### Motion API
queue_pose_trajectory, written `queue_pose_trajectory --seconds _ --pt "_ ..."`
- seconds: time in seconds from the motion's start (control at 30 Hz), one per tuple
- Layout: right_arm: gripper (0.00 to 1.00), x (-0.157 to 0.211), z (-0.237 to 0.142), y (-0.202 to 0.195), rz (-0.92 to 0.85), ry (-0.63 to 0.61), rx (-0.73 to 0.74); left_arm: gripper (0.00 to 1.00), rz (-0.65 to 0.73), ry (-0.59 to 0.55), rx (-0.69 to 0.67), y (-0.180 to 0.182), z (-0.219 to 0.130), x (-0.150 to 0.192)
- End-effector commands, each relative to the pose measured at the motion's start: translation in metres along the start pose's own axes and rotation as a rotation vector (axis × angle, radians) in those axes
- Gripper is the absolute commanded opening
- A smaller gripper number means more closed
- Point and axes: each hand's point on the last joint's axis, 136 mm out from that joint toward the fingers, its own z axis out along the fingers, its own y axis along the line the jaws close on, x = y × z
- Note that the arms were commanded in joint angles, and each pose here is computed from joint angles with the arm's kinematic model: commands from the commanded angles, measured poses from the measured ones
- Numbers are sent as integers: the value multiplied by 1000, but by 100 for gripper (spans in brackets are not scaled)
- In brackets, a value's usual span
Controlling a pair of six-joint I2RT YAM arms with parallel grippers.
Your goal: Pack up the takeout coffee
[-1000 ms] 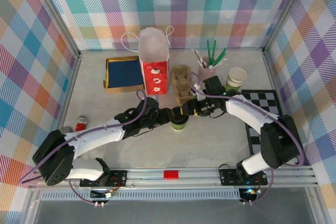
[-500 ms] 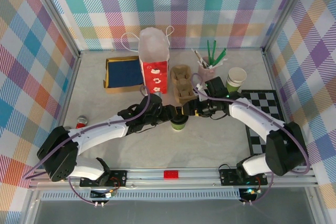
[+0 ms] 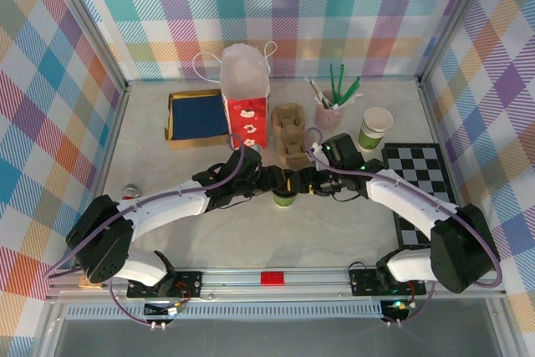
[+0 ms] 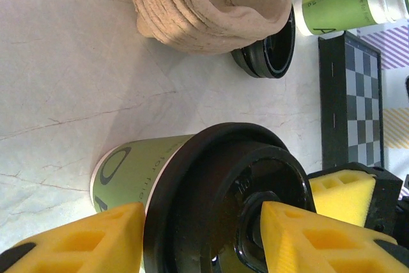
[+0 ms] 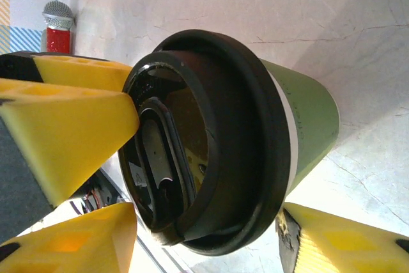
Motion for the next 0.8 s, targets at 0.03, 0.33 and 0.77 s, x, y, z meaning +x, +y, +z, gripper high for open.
queue_pose_trajectory --seconds 0.03,0.33,0.77 --pt "58 -2 -4 17 -29 -36 -52 50 21 -10 61 -20 2 -13" --pt "58 12 -3 21 -44 -30 -46 50 34 2 66 -25 9 -18" --pt "57 19 0 17 -49 -20 -28 49 21 -1 48 -10 2 -10"
